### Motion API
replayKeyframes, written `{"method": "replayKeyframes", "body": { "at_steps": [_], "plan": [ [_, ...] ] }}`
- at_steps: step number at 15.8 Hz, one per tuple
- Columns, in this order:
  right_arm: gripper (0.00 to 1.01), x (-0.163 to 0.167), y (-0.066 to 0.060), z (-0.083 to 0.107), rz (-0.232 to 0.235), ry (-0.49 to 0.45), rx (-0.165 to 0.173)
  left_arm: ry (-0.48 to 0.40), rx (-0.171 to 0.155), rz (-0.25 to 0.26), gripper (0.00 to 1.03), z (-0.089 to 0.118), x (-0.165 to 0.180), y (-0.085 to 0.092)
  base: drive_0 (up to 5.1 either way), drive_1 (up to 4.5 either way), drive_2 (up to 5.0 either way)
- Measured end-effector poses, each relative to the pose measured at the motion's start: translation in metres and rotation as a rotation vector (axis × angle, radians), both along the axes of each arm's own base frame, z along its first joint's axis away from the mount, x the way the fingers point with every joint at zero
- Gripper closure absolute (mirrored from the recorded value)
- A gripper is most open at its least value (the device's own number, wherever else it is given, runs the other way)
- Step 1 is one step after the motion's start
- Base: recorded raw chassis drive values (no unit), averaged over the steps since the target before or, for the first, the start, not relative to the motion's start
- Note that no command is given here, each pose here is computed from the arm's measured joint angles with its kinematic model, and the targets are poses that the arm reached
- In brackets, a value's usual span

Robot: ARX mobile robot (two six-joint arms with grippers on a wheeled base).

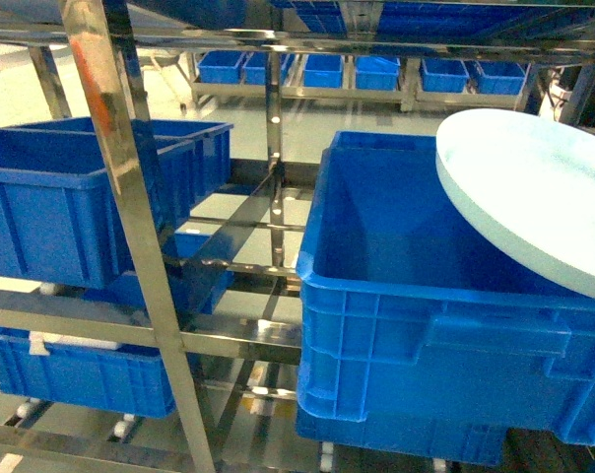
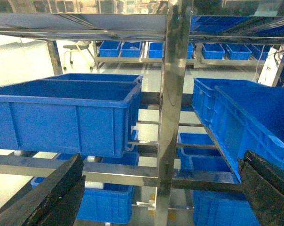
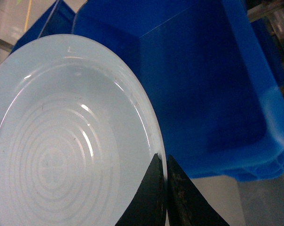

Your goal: Place blue tray on left shelf second layer neatly

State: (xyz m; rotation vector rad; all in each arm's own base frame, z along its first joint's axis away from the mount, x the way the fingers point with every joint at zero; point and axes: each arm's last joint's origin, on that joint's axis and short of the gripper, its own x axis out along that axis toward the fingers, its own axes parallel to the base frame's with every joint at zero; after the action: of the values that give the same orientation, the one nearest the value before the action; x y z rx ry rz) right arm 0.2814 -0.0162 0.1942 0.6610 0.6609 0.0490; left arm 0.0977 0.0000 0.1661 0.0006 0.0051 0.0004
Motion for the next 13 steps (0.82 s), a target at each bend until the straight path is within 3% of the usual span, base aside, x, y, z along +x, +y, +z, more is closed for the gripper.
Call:
{"method": "replayKeyframes", "body": {
  "at_steps": [2, 5, 10, 13],
  "plan": [
    [0.99, 0.037, 0.001, -0.003, -0.061, -0.006, -0.050, 0.000, 0.000, 0.000, 0.05, 0.000, 0.000, 0.000, 0.0, 0.00, 0.0],
    [0.99, 0.060, 0.005, -0.008, -0.077, 0.004, -0.050, 0.000, 0.000, 0.000, 0.05, 0.000, 0.000, 0.000, 0.0, 0.00, 0.0],
    [0.99, 0.095, -0.001, -0.021, -0.168, 0.012, -0.041, 0.000, 0.000, 0.000, 0.05, 0.000, 0.000, 0.000, 0.0, 0.00, 0.0],
    [0.99, 0.110, 0.002, -0.028, -0.188, 0.035, -0.061, 0.000, 0.000, 0.000, 0.05, 0.000, 0.000, 0.000, 0.0, 0.00, 0.0]
  ]
}}
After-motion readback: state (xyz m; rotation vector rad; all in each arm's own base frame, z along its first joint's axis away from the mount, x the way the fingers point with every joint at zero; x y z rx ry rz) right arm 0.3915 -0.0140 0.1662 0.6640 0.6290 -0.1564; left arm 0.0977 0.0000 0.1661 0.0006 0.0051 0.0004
